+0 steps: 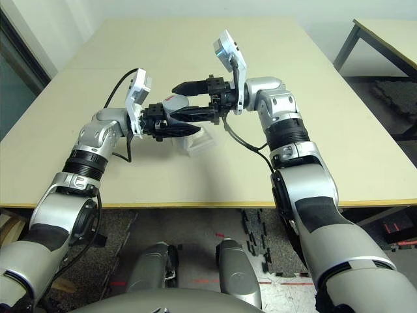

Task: Pour the medicine from the bottle into the box.

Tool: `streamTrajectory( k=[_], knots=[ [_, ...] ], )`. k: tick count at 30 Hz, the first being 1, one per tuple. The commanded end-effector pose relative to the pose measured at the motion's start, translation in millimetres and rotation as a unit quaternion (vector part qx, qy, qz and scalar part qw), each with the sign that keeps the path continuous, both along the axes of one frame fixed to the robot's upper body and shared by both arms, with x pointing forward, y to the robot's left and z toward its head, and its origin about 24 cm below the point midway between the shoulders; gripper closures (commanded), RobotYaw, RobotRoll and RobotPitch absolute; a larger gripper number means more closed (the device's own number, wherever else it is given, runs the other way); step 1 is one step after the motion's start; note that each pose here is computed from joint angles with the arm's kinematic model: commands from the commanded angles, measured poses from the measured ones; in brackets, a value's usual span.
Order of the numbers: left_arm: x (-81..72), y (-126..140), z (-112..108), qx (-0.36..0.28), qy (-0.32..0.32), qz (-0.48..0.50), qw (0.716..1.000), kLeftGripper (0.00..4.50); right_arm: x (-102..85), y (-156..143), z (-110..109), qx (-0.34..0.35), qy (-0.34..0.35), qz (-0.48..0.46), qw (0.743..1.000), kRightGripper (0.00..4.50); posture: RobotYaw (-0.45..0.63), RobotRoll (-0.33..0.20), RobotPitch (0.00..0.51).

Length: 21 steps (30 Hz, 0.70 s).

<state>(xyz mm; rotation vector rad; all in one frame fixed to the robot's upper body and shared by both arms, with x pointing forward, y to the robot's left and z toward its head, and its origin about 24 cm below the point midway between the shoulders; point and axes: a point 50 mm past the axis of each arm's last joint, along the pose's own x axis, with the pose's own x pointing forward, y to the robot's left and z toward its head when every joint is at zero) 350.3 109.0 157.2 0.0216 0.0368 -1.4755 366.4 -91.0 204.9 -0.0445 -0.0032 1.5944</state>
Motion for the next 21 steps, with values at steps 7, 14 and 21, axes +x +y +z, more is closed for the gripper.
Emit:
streamTrajectory(
  k=[7,14,21],
  knots=[
    [-0.3,-1,1,0.006,-0.003,-0.003,1.0,1.83,3.8,13,0,-0.002,-0.007,-0.01,1.0,0.0,-0.2,0.0,0.044],
    [-0.7,-2,0,0.006,-0.003,-0.003,1.0,1.83,6.7,15,-2,-0.003,-0.002,-0.026,1.0,0.0,-0.2,0.0,0.044],
    [-1.0,-1,0,0.006,-0.001,-0.003,1.0,1.83,12.1,1,-4,-0.009,0.0,-0.06,0.998,0.0,-0.2,0.0,0.044]
  ],
)
